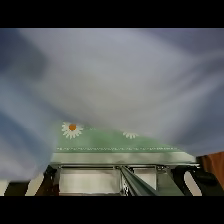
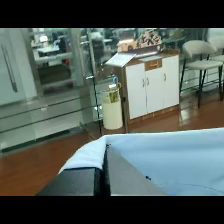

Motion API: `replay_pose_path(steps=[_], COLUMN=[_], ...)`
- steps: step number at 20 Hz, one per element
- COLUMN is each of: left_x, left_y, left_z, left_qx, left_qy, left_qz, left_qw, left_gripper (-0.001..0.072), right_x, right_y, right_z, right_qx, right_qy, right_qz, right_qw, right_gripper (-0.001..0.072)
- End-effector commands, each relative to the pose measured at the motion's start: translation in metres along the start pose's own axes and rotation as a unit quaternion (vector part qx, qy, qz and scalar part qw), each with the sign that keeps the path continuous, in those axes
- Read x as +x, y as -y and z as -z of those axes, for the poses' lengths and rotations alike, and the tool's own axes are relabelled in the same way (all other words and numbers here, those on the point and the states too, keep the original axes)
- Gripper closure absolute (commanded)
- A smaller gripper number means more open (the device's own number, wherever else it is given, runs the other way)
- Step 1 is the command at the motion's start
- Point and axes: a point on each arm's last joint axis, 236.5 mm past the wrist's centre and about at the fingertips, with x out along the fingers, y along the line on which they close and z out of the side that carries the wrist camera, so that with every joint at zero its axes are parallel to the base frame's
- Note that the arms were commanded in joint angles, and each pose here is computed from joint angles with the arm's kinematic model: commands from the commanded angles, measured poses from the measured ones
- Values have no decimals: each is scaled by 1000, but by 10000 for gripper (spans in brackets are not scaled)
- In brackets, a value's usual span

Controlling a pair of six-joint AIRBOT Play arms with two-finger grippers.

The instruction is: Fold the shirts.

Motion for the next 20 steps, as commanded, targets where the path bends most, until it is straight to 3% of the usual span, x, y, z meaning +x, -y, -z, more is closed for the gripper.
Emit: replay_pose_path(steps=[1, 5, 9, 14, 20], left_x=[-1, 26, 55, 114, 194], left_y=[-6, -10, -8, -31, -68], left_z=[39, 133, 252, 387, 468], left_qx=[-39, -147, -271, -352, -350], left_qy=[-61, -174, -267, -291, -269], left_qz=[-10, 45, 79, 18, -69], left_qw=[997, 973, 921, 889, 895], left_gripper=[672, 671, 671, 671, 671], right_x=[-12, 13, 68, 165, 302], right_y=[6, 20, 58, 130, 194], right_z=[19, 56, 137, 240, 308], right_qx=[2, 39, 115, 222, 360], right_qy=[-31, -96, -194, -251, -238], right_qz=[27, 22, 24, 58, 35], right_qw=[999, 994, 974, 940, 901], right_gripper=[693, 693, 693, 694, 693])
